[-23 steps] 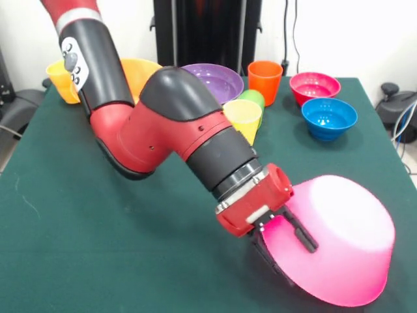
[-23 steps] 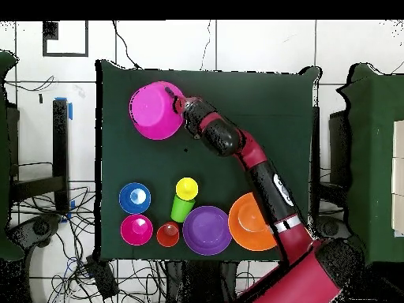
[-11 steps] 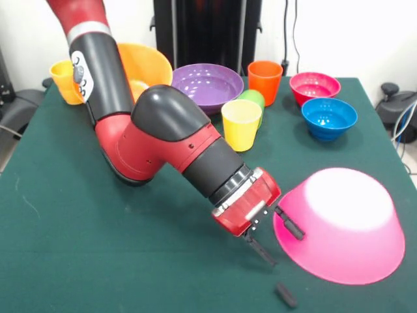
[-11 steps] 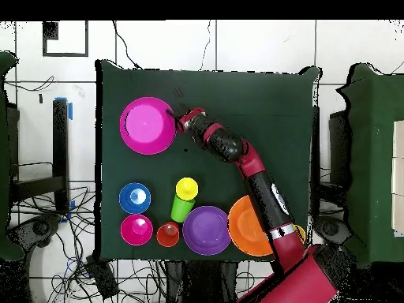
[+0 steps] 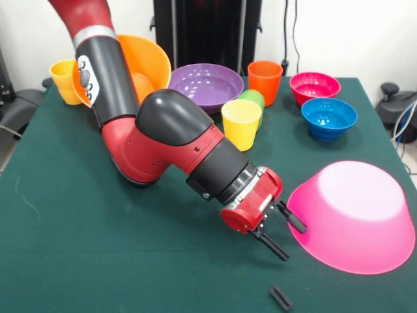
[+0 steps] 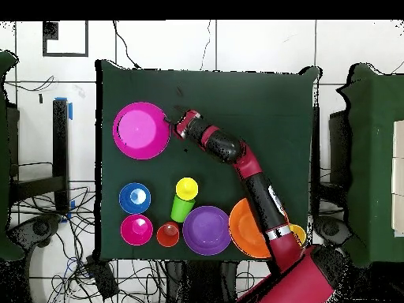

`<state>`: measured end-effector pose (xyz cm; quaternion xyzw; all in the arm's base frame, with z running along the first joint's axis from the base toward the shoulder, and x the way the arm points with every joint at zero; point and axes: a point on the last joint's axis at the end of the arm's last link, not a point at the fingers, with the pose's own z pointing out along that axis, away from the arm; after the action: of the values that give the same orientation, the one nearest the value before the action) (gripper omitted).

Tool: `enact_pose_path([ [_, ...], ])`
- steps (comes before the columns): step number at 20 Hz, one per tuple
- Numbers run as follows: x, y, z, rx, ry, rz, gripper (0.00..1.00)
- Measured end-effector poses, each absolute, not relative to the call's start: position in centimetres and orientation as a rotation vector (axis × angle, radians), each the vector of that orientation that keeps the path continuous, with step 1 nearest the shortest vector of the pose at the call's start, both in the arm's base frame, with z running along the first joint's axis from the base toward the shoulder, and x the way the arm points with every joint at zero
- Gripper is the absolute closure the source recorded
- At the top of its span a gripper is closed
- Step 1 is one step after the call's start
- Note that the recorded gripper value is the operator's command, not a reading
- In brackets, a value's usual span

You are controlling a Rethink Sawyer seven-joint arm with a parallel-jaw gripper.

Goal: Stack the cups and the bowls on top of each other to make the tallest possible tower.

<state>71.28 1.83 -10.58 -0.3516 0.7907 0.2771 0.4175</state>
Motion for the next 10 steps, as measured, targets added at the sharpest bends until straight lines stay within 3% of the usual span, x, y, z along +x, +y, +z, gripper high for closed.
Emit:
enact_pose_path([
  [10, 71.3, 3.3, -10.4, -1.033, 1.958, 0.64, 0.0],
])
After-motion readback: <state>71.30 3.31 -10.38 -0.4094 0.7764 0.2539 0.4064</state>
